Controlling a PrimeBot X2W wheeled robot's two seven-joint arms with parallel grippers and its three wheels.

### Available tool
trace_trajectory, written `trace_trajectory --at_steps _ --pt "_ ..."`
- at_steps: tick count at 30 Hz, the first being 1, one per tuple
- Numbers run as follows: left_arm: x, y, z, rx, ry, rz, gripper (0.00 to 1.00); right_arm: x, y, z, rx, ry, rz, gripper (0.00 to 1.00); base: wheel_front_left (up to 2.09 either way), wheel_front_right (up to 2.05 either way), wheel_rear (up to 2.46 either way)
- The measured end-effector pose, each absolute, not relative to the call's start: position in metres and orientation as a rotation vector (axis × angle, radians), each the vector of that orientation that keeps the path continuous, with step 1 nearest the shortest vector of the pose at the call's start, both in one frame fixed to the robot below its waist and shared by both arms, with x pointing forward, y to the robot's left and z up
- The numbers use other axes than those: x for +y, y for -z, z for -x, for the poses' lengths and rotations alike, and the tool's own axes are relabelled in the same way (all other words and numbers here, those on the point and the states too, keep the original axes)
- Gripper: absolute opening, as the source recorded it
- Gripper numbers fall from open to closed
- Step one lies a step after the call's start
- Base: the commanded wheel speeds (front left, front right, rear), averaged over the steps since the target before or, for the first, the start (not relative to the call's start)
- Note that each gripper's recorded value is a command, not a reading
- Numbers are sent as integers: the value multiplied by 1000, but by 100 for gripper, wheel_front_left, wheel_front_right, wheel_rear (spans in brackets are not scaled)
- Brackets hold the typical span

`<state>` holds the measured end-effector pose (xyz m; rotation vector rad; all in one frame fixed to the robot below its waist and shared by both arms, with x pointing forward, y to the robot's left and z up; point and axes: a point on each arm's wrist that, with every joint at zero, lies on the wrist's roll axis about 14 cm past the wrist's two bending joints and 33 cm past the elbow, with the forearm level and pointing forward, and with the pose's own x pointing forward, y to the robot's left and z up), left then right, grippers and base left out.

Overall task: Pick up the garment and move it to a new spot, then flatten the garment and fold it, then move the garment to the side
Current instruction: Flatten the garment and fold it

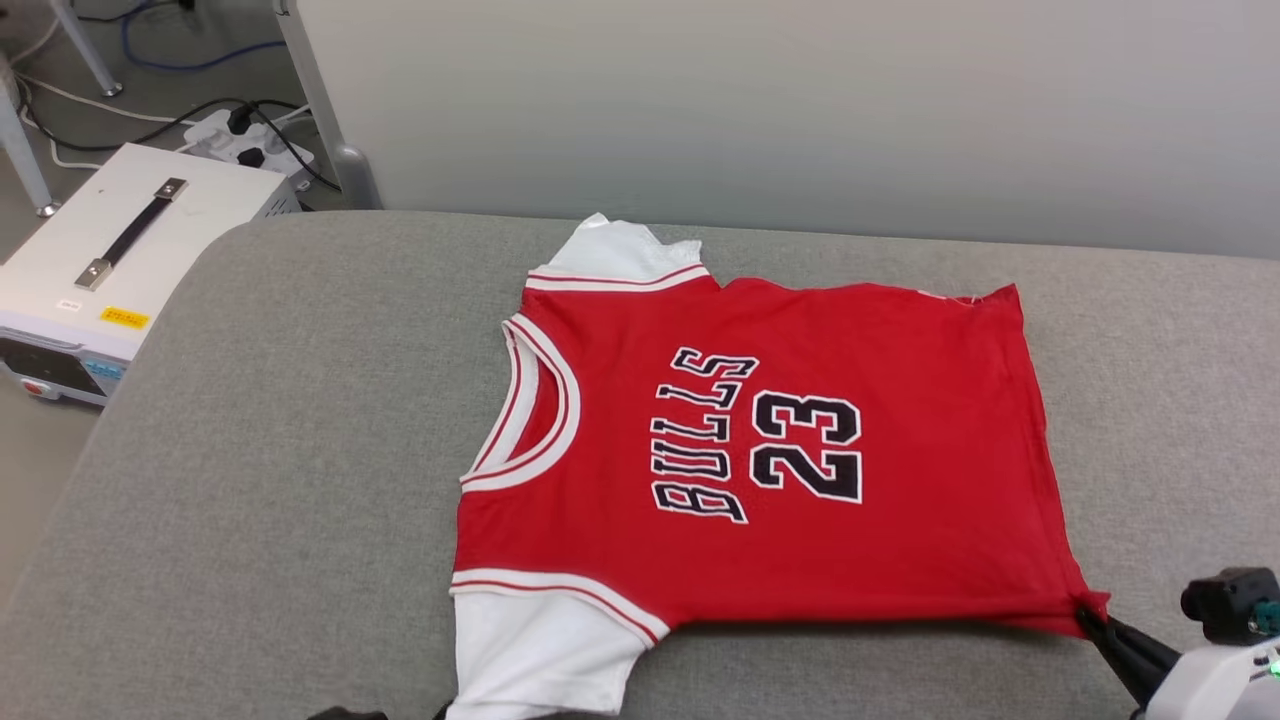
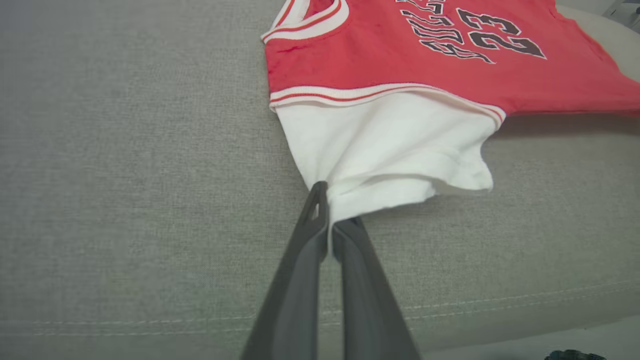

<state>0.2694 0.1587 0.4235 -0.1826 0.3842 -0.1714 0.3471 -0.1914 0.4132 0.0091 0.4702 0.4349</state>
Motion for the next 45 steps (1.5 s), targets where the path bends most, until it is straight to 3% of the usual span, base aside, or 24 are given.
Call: trace_trajectory --at_steps 10,15,29,45 --pt "149 -396 -227 551 196 221 0 -196 -392 -288 619 -422 -76 0 0 0 0" --pt "148 -401 -233 535 208 206 0 -200 -399 -288 611 -400 -82 0 0 0 0" --pt "144 -468 -351 289 373 23 0 -194 -424 -331 543 -371 -91 0 0 0 0" --pt "140 -452 -459 323 450 -76 0 -195 -426 -400 526 -357 -94 0 0 0 0"
